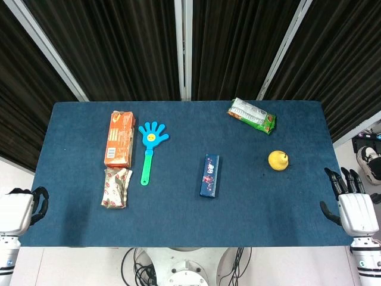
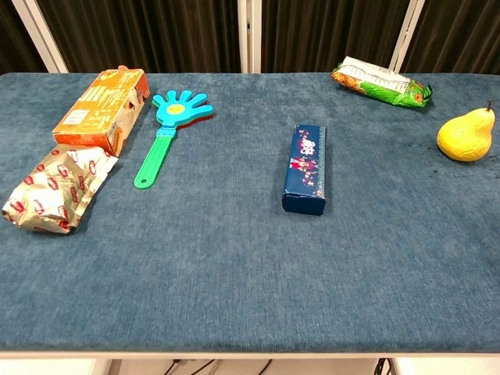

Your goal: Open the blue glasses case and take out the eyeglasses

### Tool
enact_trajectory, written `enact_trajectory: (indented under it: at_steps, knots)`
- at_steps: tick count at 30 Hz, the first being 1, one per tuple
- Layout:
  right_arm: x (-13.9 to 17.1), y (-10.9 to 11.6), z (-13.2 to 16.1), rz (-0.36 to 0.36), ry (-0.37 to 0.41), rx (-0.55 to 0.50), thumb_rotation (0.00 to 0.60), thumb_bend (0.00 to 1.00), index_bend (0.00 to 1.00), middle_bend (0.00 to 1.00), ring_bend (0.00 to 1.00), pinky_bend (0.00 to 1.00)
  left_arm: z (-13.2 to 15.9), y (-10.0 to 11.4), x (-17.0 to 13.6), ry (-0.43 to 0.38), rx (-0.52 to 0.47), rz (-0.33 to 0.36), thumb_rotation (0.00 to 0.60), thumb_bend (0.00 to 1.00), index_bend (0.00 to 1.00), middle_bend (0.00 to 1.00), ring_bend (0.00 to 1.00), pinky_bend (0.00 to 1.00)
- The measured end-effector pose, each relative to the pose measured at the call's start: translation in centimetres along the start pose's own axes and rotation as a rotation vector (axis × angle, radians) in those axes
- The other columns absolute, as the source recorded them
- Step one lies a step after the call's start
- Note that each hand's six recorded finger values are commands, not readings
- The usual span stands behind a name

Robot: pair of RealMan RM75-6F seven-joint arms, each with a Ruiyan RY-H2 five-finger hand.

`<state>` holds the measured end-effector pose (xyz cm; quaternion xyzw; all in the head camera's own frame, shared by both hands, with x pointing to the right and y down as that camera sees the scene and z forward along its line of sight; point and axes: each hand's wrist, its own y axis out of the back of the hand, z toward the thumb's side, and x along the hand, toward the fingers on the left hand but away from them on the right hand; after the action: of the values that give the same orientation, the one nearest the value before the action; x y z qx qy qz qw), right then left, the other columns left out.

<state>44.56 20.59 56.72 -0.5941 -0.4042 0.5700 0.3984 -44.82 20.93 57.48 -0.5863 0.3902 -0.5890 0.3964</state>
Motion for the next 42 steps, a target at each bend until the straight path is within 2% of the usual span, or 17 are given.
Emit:
enact_trajectory:
  at_steps: [10, 13, 17, 22, 29, 36, 42]
  knots:
    - [-0.2, -0.2, 0.3, 0.015, 0.013, -0.003, 0.6, 0.29, 0.01, 0.17, 0.0, 0.0, 0.0, 0.0, -0.1, 0.001, 0.0, 0.001, 0.6, 0.31, 0.79, 0.82, 0.66, 0.51]
    - [-0.7, -0.3, 0.7, 0.028, 0.029, -0.015, 0.6, 0.34, 0.01, 0.19, 0.0, 0.0, 0.0, 0.0, 0.0, 0.001, 0.001, 0.001, 0.6, 0.31, 0.79, 0.82, 0.66, 0.51]
    - [-2.0, -0.7, 1.7, 0.06, 0.062, -0.034, 0.6, 0.47, 0.0, 0.21, 0.0, 0.0, 0.0, 0.0, -0.1, 0.001, 0.0, 0.002, 0.6, 0.31, 0.79, 0.82, 0.66, 0.51]
    - [-4.6, -1.8, 4.3, 0.139, 0.138, -0.068, 0.6, 0.58, 0.0, 0.23, 0.0, 0.0, 0.0, 0.0, 0.0, 0.001, -0.001, 0.001, 0.6, 0.31, 0.79, 0.82, 0.66, 0.51]
    - [-9.0, -4.6, 9.5, 0.302, 0.249, -0.109, 0.6, 0.79, 0.0, 0.22, 0.0, 0.0, -0.1, 0.0, 0.0, 0.002, -0.005, 0.0, 0.6, 0.31, 0.79, 0.82, 0.66, 0.51]
    - [-13.3, -8.0, 15.7, 0.442, 0.315, -0.17, 0.6, 0.85, 0.0, 0.22, 0.0, 0.0, -0.1, 0.1, 0.0, 0.002, -0.009, -0.004, 0.6, 0.31, 0.79, 0.82, 0.66, 0.51]
    - [-15.5, -10.1, 18.1, 0.485, 0.315, -0.175, 0.6, 0.83, 0.0, 0.22, 0.0, 0.0, -0.2, 0.1, 0.0, 0.003, -0.011, -0.005, 0.6, 0.31, 0.79, 0.82, 0.66, 0.51]
